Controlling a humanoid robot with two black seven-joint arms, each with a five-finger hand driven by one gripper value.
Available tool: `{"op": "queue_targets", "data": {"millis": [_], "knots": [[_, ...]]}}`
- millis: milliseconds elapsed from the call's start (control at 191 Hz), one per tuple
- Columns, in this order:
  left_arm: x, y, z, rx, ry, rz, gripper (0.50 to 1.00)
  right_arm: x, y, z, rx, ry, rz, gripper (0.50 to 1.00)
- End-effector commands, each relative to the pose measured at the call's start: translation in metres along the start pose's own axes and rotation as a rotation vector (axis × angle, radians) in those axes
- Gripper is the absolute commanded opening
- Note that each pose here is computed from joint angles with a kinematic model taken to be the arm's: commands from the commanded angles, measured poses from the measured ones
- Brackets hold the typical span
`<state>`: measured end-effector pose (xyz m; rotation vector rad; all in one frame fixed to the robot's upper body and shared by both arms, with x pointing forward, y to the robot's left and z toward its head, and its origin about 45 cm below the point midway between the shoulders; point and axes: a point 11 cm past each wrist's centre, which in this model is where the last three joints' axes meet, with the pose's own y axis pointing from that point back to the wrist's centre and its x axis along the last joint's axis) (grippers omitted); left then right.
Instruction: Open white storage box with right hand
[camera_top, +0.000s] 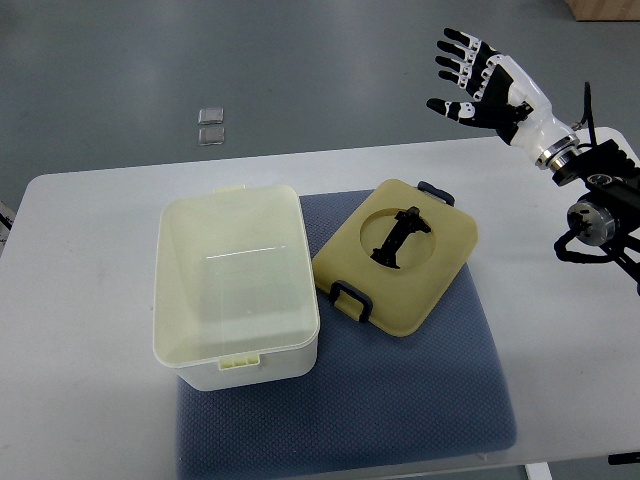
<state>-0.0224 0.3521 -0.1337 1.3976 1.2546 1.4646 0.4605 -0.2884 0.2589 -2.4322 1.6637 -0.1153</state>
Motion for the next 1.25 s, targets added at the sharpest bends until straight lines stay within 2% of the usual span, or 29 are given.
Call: {"op": "queue_targets", "data": {"millis": [0, 246, 529, 744, 922, 1242], "knots": [[-0.001, 0.000, 0.000, 0.000, 0.000, -0.004, 1.000, 0.008, 0.004, 0.006, -0.001, -0.070, 0.062, 0.921], [0.000, 0.000, 0.000, 0.000, 0.000, 0.001, 1.000, 0.019, 0.010, 0.012, 0.004, -0.167, 0.148, 0.921], [0.000, 0.000, 0.001, -0.002, 0.000, 0.001, 1.000, 0.010, 0.011, 0.054, -0.165, -0.214, 0.182, 0.921], [0.000, 0.000, 0.001, -0.002, 0.000, -0.001, 1.000, -0.007, 0.017, 0.068, -0.168, -0.296, 0.117, 0.924], [-0.002, 0.000, 0.000, 0.000, -0.001, -0.007, 1.000, -0.021, 0.017, 0.080, -0.176, -0.314, 0.144, 0.930], [-0.001, 0.000, 0.000, 0.000, -0.002, -0.002, 1.000, -0.021, 0.021, 0.084, -0.162, -0.306, 0.176, 0.930]]}}
